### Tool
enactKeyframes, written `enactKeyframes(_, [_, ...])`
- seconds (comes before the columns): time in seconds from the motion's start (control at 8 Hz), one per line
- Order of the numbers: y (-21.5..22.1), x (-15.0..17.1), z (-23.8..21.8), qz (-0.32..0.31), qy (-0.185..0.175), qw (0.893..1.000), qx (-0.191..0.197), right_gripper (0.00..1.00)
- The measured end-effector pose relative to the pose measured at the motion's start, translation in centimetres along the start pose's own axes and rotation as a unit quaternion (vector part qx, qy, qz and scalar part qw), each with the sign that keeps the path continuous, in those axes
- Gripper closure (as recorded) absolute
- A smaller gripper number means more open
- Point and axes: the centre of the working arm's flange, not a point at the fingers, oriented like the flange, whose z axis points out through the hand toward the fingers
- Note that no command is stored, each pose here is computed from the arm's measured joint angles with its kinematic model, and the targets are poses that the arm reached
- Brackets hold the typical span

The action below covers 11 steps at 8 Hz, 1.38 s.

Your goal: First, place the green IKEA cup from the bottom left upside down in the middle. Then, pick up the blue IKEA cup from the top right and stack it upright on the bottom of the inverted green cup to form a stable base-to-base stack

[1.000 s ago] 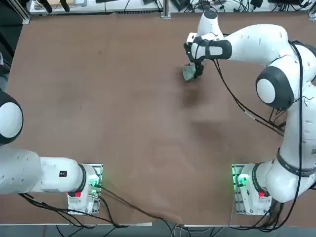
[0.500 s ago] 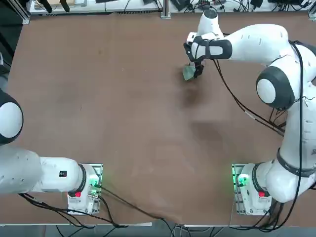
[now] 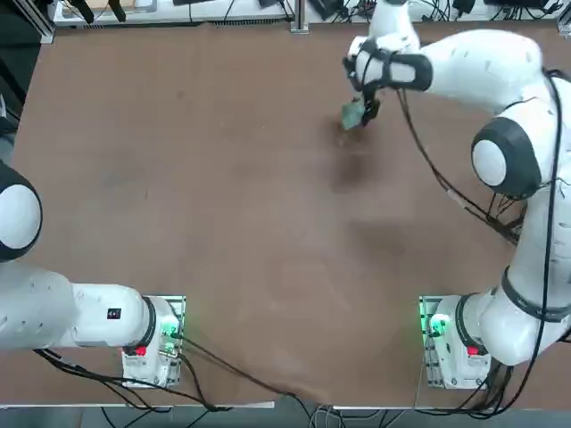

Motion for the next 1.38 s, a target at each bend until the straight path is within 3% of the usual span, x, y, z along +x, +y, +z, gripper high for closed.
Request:
enactKeyframes(0.25, [-0.3,-6.7,-5.4,0.028,-0.044,0.998,0.035,0.13])
enactKeyframes(0.5, [-0.9,-11.6,-9.5,0.042,-0.128,0.989,0.068,0.13])
enactKeyframes(0.88, [-2.4,-17.2,-10.3,0.108,-0.248,0.957,0.107,0.13])
enactKeyframes(1.0, [-2.8,-18.4,-9.5,0.148,-0.286,0.939,0.121,0.13])
enactKeyframes(1.12, [-3.4,-18.9,-8.2,0.202,-0.327,0.913,0.136,0.13])
enactKeyframes(1.38, [-4.3,-17.9,-4.7,0.301,-0.402,0.851,0.156,0.13])
